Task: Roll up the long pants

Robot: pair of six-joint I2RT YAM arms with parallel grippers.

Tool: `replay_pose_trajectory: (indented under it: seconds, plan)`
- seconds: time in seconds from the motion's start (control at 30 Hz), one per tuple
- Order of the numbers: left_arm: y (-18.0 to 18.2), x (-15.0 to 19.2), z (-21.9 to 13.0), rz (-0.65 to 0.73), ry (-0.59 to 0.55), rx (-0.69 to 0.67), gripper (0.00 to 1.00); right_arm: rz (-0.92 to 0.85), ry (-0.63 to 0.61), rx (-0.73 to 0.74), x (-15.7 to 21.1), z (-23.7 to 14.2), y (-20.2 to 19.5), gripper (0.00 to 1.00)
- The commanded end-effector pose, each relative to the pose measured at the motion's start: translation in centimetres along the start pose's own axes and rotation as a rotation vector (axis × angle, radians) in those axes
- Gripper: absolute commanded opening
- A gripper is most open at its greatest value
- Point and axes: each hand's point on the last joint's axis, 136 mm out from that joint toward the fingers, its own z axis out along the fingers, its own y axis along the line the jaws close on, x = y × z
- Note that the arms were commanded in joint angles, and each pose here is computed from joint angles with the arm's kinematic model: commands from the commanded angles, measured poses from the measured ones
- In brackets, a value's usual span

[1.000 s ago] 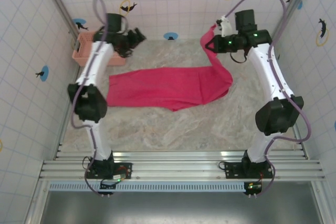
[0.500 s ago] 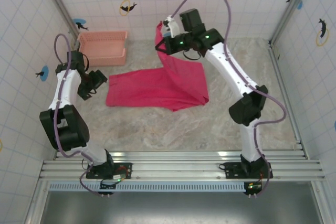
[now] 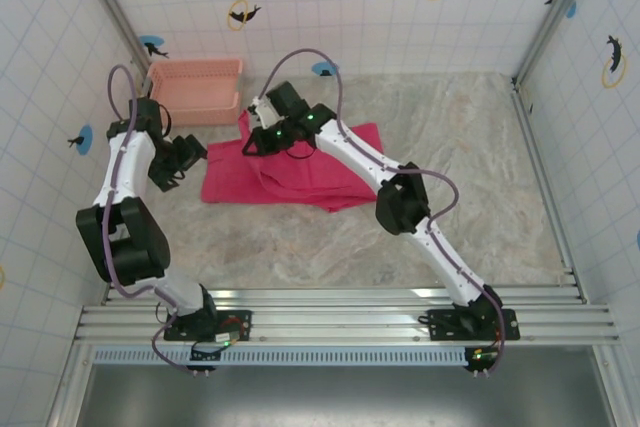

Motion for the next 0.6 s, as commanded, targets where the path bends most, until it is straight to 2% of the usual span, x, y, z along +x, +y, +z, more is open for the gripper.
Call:
replay_pose_trajectory:
  seconds: [0.0, 0.03, 0.1, 0.2, 0.27, 0.4, 0.5, 0.57]
  plan:
    - [-0.3, -0.4, -0.1, 0.013, 0.012, 0.002, 0.97, -0.017, -0.022, -0.129, -0.4, 1.9, 3.5, 0.41]
    - [-0.3, -0.4, -0.1, 0.017, 0.010, 0.000, 0.97, -0.009, -0.021, -0.143, -0.2, 2.4, 3.5, 0.53]
    - [0.0, -0.5, -0.1, 0.016, 0.007, -0.013, 0.97, 0.006, -0.028, -0.152, -0.6, 2.3, 3.2, 0.60]
    - [0.3, -0.5, -0.3, 0.026, -0.001, -0.035, 0.97, 0.010, -0.082, -0.145, -2.7, 0.1, 2.5, 0.67]
    - [0.5, -0.6, -0.4, 0.037, -0.004, -0.044, 0.98, 0.019, -0.133, -0.130, -4.7, -2.4, 1.7, 0.67]
    - [0.9, -0.7, -0.8, 0.059, -0.027, -0.069, 0.98, 0.016, -0.218, -0.040, -8.1, -9.9, -1.4, 0.67]
    - [0.2, -0.8, -1.5, 0.105, -0.061, -0.062, 0.97, 0.051, -0.226, 0.118, -8.2, -16.0, -5.3, 0.70]
    - [-0.1, -0.7, -1.8, 0.128, -0.072, -0.063, 0.97, 0.108, -0.210, 0.138, -7.6, -18.1, -7.6, 0.69]
